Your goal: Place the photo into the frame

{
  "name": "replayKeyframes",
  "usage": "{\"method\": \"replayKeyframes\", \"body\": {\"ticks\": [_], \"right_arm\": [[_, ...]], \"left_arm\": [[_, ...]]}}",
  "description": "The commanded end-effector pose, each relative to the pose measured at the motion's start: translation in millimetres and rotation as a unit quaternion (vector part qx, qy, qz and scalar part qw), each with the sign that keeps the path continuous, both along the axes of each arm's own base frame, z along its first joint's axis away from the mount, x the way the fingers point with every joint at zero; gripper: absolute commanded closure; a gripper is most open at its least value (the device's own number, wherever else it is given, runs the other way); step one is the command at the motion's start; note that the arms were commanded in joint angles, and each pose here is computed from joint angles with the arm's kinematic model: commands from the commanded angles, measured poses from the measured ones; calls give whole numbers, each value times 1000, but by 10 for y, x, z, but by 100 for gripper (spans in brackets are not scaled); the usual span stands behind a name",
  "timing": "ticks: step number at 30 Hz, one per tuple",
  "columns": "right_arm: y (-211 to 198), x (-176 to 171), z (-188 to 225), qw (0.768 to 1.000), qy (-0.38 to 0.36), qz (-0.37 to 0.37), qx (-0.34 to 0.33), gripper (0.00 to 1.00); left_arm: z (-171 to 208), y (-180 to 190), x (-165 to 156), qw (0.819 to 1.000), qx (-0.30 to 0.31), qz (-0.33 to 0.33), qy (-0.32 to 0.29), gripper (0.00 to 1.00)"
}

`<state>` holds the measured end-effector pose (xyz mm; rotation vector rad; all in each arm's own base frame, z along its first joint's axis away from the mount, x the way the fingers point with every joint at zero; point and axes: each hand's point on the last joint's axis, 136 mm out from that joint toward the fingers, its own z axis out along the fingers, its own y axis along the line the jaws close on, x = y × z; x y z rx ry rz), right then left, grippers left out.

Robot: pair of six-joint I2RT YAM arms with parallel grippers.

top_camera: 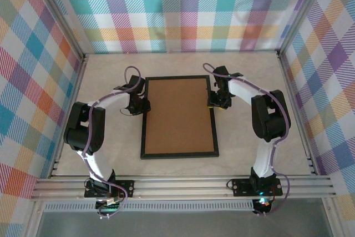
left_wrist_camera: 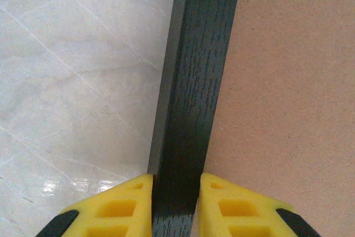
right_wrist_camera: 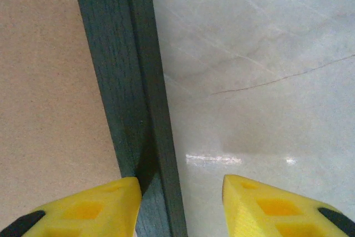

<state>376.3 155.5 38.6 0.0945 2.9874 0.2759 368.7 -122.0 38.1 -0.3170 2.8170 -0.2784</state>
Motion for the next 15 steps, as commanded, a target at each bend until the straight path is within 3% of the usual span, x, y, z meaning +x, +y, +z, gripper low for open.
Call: {"method": "replayKeyframes", "body": {"ticks": [1, 8, 15], "right_arm": [[160, -166, -249, 999, 43, 14, 2, 55], [518, -472, -510, 995, 99, 32, -2, 55], [626, -540, -732, 991, 130, 20, -3, 56]], "left_arm": [[-113, 50, -222, 999, 6, 4, 46, 78], [-140, -35, -225, 999, -15, 5, 47, 78], [-173, -114, -267, 998, -19, -2, 52, 78]]}}
